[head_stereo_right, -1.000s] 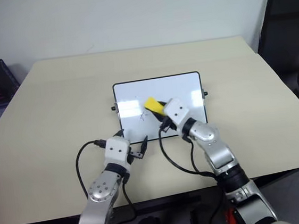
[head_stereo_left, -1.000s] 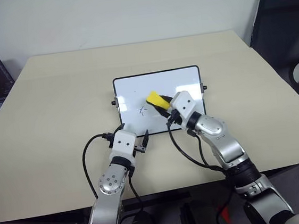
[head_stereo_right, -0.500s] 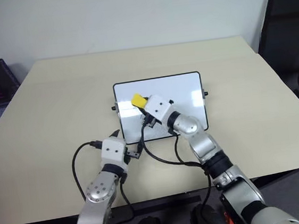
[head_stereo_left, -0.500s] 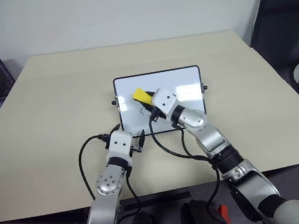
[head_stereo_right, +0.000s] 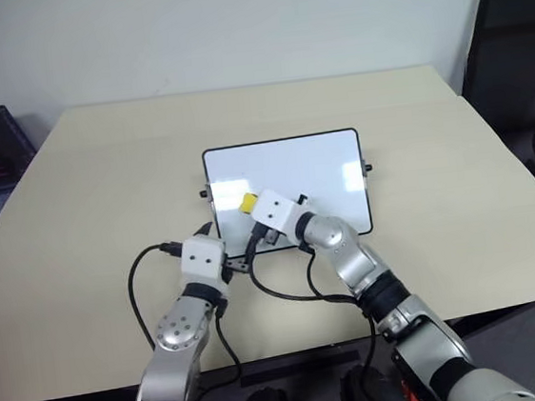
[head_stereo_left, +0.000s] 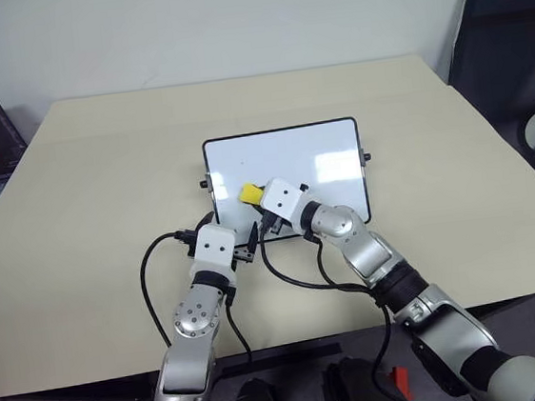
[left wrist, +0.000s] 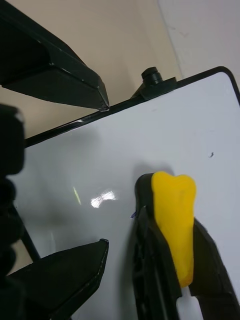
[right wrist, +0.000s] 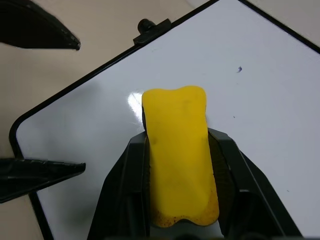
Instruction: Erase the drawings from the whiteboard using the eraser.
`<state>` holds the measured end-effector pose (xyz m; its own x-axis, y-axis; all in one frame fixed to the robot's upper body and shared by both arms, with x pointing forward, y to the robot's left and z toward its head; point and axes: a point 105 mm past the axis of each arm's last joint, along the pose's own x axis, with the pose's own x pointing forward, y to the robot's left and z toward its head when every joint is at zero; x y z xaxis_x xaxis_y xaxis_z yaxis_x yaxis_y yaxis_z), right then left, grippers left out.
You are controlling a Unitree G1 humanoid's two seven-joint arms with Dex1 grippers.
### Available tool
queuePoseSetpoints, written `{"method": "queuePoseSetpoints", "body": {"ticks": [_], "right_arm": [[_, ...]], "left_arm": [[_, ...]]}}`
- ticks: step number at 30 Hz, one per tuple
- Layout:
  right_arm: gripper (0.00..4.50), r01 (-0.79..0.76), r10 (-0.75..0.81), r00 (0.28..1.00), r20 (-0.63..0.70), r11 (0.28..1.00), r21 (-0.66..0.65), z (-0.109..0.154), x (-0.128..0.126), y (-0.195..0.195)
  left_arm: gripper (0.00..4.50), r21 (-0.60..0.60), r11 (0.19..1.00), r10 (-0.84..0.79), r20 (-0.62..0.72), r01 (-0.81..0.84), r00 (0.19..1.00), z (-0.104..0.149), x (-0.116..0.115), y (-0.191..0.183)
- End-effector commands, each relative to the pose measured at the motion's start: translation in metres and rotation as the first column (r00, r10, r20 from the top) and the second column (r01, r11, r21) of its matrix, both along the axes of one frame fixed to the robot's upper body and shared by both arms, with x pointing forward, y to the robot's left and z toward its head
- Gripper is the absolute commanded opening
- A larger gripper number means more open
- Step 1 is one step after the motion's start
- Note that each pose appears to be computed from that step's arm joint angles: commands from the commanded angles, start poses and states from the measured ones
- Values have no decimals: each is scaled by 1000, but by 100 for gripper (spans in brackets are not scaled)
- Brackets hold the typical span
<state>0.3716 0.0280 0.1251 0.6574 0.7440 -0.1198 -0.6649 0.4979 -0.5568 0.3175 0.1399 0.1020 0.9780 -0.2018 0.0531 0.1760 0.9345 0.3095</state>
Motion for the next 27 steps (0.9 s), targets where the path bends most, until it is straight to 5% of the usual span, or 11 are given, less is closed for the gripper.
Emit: {"method": "queuePoseSetpoints", "body": {"ticks": [1, 11, 27], "right_arm": [[122, 8, -8, 1000, -10, 1000, -18, -3, -4, -10], [122, 109, -111, 994, -23, 992, -70, -9, 7, -55], [122, 50, -54, 996, 73, 997, 55, 36, 21, -16]], "left_arm": [[450, -3, 1000, 5, 48, -5, 999, 11, -2, 2], [450, -5, 1000, -15, 37, 15, 999, 8, -1, -2], [450, -7, 1000, -14, 51, 14, 999, 13, 5, -2]]}}
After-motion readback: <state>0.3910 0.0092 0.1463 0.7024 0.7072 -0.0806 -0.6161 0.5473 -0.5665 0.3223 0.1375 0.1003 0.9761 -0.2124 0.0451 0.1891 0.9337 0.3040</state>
